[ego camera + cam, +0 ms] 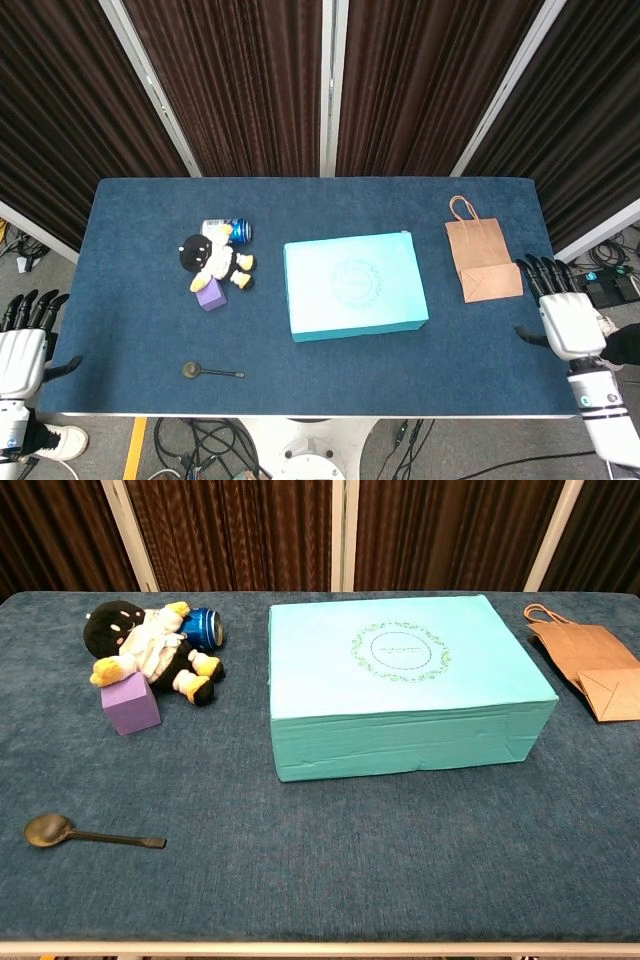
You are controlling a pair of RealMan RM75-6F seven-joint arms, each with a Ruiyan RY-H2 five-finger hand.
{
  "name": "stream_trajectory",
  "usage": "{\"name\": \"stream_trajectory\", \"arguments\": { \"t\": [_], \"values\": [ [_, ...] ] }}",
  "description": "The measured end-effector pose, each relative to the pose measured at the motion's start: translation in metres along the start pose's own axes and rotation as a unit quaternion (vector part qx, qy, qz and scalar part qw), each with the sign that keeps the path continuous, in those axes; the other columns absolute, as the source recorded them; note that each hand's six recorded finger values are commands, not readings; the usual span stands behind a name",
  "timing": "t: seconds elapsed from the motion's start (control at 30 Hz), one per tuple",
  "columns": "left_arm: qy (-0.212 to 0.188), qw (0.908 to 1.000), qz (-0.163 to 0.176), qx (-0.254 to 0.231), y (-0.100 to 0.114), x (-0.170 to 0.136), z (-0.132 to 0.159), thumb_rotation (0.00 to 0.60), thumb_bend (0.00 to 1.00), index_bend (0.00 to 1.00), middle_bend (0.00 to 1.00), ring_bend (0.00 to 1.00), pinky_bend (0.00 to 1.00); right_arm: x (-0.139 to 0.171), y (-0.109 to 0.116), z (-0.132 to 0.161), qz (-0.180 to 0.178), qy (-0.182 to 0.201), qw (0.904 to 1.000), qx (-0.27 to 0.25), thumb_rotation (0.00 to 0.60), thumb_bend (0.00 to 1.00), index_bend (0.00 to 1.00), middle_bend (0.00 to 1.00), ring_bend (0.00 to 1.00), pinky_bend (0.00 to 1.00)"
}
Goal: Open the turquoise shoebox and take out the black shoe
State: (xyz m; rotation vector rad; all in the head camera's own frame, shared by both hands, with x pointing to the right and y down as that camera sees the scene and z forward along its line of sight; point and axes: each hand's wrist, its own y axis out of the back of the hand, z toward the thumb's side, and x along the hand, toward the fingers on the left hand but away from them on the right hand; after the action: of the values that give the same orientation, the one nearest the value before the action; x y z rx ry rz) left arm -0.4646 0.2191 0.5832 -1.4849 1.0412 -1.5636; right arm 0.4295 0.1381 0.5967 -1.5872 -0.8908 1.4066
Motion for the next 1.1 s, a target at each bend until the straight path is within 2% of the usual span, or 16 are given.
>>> {"name": "stream_trajectory", "arguments": {
  "t": [0.23, 0.47, 0.8, 1.1],
  "values": [
    [0.003, 1.0, -0.002, 0.001, 0.001, -0.002, -0.003, 0.6, 0.0, 0.13, 0.09, 0.01, 0.05, -0.059, -0.03, 0.03, 0.019, 0.048, 0.9986, -0.007, 0.6, 0.01, 0.0, 0.05, 0.0, 0.0],
    [0.01, 0.9999, 0.0, 0.001, 0.002, -0.003, -0.009, 0.6, 0.0, 0.13, 0.09, 0.01, 0.05, -0.093, -0.059, 0.068, 0.023, 0.094, 0.9953, -0.003, 0.6, 0.01, 0.0, 0.04, 0.0, 0.0],
    [0.012, 0.9999, 0.0, 0.001, 0.0, -0.005, -0.012, 0.6, 0.0, 0.13, 0.09, 0.01, 0.05, -0.096, -0.079, 0.12, 0.016, 0.174, 0.9847, 0.0, 0.6, 0.01, 0.0, 0.03, 0.0, 0.0],
    [0.013, 0.9999, 0.0, -0.003, 0.0, -0.009, -0.013, 0.6, 0.0, 0.13, 0.09, 0.01, 0.05, -0.083, -0.09, 0.173, 0.03, 0.245, 0.9683, -0.037, 0.6, 0.01, 0.0, 0.03, 0.0, 0.0]
  ]
}}
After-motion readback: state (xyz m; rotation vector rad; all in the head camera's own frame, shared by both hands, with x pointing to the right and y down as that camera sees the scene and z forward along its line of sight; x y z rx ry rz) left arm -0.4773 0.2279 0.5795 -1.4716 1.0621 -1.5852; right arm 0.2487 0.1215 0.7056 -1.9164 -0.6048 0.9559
